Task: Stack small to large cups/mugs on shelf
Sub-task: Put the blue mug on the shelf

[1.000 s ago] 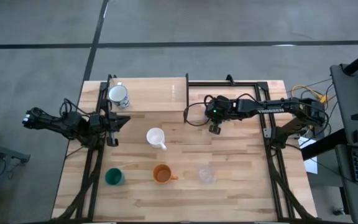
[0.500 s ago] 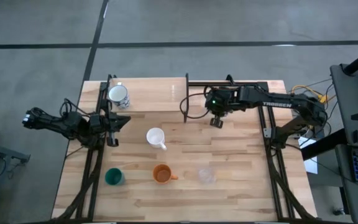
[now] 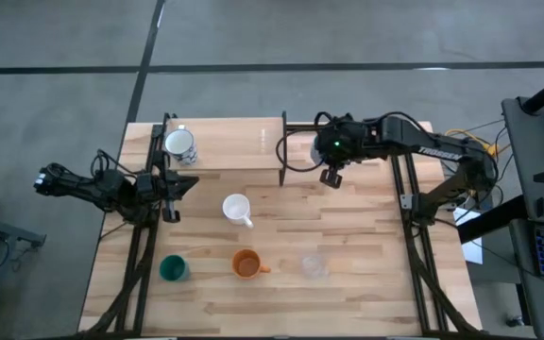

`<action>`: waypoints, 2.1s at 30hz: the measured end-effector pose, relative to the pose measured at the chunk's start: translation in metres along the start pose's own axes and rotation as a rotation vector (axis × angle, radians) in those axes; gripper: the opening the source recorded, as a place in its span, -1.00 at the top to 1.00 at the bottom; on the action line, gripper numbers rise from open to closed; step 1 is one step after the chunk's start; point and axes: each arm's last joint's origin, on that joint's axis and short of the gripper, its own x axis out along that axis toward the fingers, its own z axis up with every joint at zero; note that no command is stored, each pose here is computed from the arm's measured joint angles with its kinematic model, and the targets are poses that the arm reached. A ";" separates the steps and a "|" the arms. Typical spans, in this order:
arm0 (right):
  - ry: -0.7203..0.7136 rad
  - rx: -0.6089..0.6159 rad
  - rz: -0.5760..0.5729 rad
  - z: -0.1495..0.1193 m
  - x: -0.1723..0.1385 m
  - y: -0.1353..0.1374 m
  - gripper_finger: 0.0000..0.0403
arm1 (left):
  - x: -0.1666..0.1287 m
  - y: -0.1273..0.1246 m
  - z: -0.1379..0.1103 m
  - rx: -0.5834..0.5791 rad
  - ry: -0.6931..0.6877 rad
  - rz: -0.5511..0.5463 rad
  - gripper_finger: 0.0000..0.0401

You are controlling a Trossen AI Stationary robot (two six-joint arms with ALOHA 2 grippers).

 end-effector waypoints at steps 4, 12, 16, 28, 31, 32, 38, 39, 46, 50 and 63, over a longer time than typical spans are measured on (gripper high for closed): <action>-0.037 0.014 0.023 0.006 -0.009 0.003 0.96 | 0.000 0.000 0.000 0.000 0.001 0.000 1.00; -0.108 0.035 0.059 0.014 -0.026 0.004 0.96 | 0.000 0.000 0.000 0.001 0.001 0.000 1.00; -0.121 0.042 0.062 0.017 -0.026 0.004 0.96 | 0.000 0.000 0.000 0.000 0.001 0.000 1.00; -0.094 -0.040 0.131 0.057 -0.005 0.017 0.96 | 0.000 0.000 0.000 0.001 0.002 -0.001 1.00; -0.102 -0.080 0.129 0.070 -0.002 0.019 0.96 | 0.000 0.000 -0.001 0.004 0.008 -0.002 1.00; -0.106 -0.093 0.129 0.074 -0.001 0.019 0.96 | 0.000 0.000 -0.001 0.005 0.009 -0.003 1.00; -0.131 -0.155 0.132 0.089 0.006 0.023 0.96 | 0.000 0.000 -0.001 0.006 0.013 -0.004 1.00; -0.132 -0.162 0.132 0.091 0.008 0.024 0.96 | 0.000 0.000 -0.001 0.006 0.012 -0.004 1.00; -0.164 -0.197 0.159 0.105 0.017 0.028 0.96 | 0.000 0.000 -0.001 0.005 0.010 -0.003 1.00; -0.186 -0.224 0.162 0.114 0.025 0.031 0.96 | 0.000 0.000 -0.001 0.005 0.011 -0.003 1.00; -0.275 -0.265 0.178 0.127 0.042 0.029 0.96 | 0.000 0.000 -0.001 0.006 0.014 -0.004 1.00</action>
